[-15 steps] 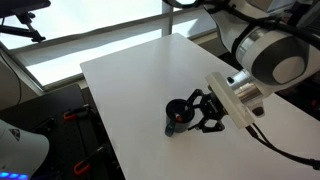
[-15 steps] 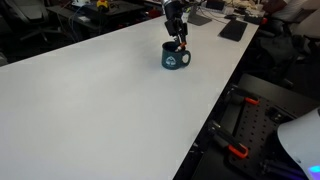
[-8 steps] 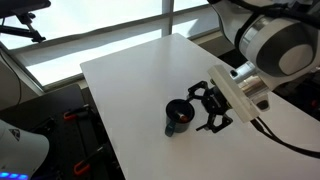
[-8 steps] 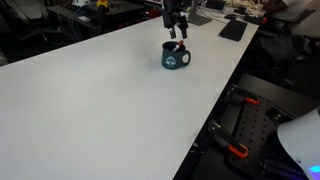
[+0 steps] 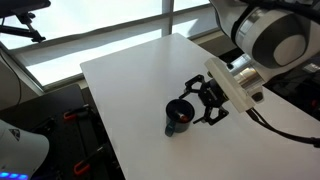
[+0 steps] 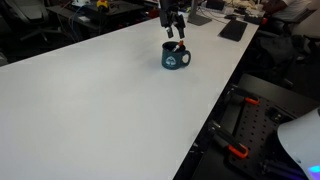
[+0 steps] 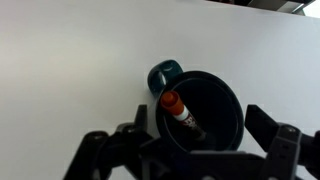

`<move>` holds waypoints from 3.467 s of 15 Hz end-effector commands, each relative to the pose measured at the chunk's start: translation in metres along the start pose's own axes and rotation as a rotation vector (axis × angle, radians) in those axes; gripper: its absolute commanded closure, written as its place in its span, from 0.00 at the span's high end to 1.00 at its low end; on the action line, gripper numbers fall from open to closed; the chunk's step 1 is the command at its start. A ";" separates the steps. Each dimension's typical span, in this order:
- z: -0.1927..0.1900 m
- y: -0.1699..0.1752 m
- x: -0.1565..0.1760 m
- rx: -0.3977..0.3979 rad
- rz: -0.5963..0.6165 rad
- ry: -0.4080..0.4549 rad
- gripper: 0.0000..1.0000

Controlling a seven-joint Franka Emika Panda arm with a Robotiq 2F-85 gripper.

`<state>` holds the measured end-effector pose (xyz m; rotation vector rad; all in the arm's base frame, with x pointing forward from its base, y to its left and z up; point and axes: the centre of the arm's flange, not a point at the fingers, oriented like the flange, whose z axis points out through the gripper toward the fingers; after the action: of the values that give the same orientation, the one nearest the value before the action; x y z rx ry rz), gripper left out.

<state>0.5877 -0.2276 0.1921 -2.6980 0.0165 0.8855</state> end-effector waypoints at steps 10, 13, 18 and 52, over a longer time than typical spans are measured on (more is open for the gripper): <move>0.014 -0.004 0.001 0.046 0.010 -0.075 0.79; 0.017 -0.001 0.000 0.055 0.011 -0.084 0.73; 0.018 0.003 -0.001 0.067 0.016 -0.090 0.65; 0.028 0.014 -0.002 0.096 0.024 -0.114 0.99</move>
<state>0.5671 -0.2318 0.1671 -2.5884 0.0487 1.0118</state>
